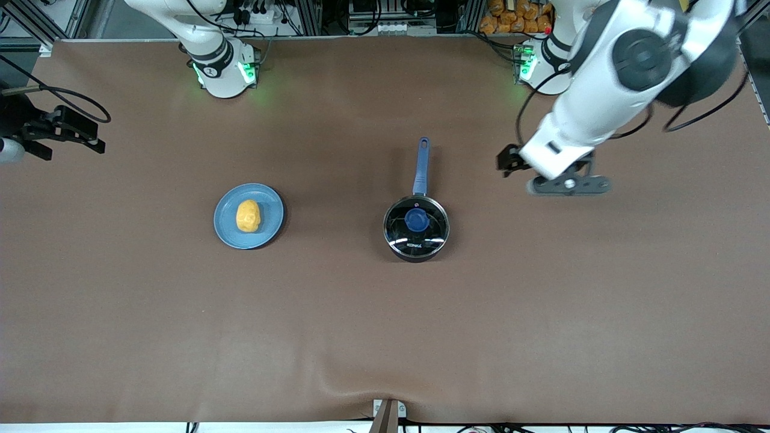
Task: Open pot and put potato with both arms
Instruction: 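Reach the left gripper over the pot and grasp the blue lid knob, then lift the glass lid with the left gripper while the right gripper reaches out, then lower the lid onto the table with the left gripper while the right grasps potato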
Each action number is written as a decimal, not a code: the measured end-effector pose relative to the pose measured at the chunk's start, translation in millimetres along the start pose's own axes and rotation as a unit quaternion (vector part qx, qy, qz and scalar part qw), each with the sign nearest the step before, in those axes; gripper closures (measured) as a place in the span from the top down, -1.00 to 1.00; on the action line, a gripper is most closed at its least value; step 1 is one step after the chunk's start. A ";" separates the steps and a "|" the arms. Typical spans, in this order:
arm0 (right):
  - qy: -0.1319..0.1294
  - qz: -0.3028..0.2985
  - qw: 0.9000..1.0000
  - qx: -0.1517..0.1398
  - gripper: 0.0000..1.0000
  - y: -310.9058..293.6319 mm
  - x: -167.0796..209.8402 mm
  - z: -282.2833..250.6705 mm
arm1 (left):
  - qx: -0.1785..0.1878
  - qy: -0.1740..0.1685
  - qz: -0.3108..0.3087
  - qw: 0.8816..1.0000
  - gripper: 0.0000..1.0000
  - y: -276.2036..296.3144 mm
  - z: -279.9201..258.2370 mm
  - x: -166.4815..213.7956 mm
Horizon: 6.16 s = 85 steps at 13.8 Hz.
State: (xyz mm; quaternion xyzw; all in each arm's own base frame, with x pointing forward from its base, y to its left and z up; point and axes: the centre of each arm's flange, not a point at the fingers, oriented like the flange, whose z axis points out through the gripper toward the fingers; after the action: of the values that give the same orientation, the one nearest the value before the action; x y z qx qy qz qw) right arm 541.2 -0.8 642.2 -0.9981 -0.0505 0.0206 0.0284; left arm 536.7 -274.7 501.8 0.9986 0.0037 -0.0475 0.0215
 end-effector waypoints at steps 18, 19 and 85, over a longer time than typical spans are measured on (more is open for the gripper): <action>-0.001 0.000 1.000 0.002 1.00 0.1 -0.3 0.2 | -0.007 0.008 -0.022 1.000 1.00 160.3 204.4 2.6; -0.001 0.000 1.000 0.002 1.00 0.1 -0.3 0.2 | -0.009 0.010 -0.024 1.000 1.00 160.8 206.9 3.7; -0.042 0.018 0.999 -0.010 0.22 -100.4 13.9 443.5 | 0.042 0.049 0.046 0.997 1.00 -197.1 55.9 54.0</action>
State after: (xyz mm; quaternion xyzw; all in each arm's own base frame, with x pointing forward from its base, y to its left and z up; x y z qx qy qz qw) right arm 525.5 124.5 205.1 -0.9973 -0.0335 0.0629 0.0163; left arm 583.3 -79.9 432.7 0.9989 -0.0433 0.0025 -0.0187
